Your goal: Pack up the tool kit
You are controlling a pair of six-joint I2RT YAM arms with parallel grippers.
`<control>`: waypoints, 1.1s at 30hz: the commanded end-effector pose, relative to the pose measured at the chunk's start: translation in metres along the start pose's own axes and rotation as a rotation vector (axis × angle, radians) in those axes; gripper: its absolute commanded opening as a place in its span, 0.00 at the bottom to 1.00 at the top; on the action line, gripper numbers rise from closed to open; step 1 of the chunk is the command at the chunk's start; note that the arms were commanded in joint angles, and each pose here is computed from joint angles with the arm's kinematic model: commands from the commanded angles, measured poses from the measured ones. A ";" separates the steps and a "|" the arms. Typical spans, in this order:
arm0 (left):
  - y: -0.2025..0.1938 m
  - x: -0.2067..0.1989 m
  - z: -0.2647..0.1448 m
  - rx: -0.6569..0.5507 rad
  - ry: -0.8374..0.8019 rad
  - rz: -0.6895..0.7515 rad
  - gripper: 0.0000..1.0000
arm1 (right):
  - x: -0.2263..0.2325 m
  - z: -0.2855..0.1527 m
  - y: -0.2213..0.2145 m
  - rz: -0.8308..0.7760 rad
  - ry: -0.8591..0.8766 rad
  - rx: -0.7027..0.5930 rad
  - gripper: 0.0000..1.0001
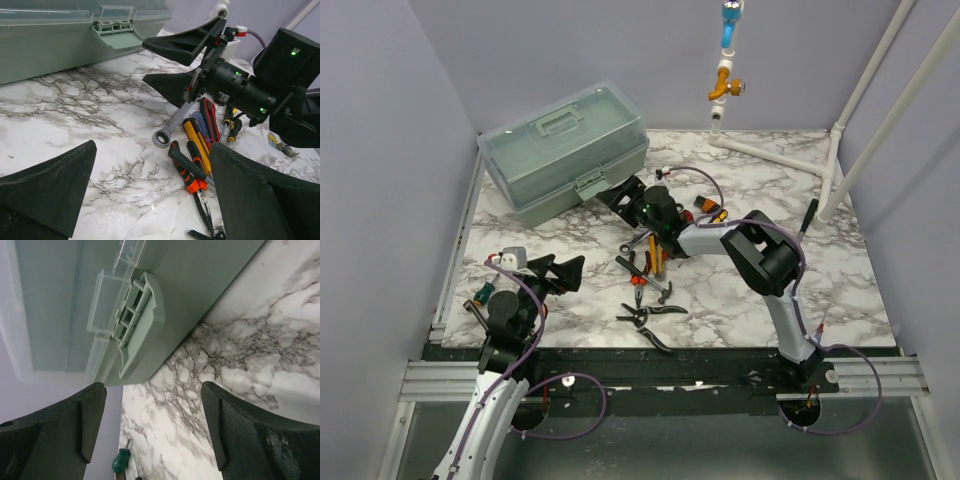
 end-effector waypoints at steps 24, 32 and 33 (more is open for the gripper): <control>-0.001 -0.002 -0.001 0.004 -0.025 0.019 0.98 | 0.012 0.011 -0.010 -0.027 0.013 -0.027 0.01; 0.000 -0.005 -0.003 -0.001 -0.054 0.026 0.98 | 0.006 -0.020 -0.002 -0.031 0.003 0.005 0.01; 0.000 -0.005 -0.003 -0.004 -0.055 0.027 0.99 | 0.006 -0.020 -0.003 -0.025 0.006 0.007 0.01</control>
Point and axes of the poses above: each gripper's point midway between its finger pads, its own z axis out along the fingers, its own x axis along the line the jaws close on, y = z × x, the point moved 6 cm from there along -z, back along the fingers, and after that the axes turned 1 degree about -z, right-handed, at the moved point
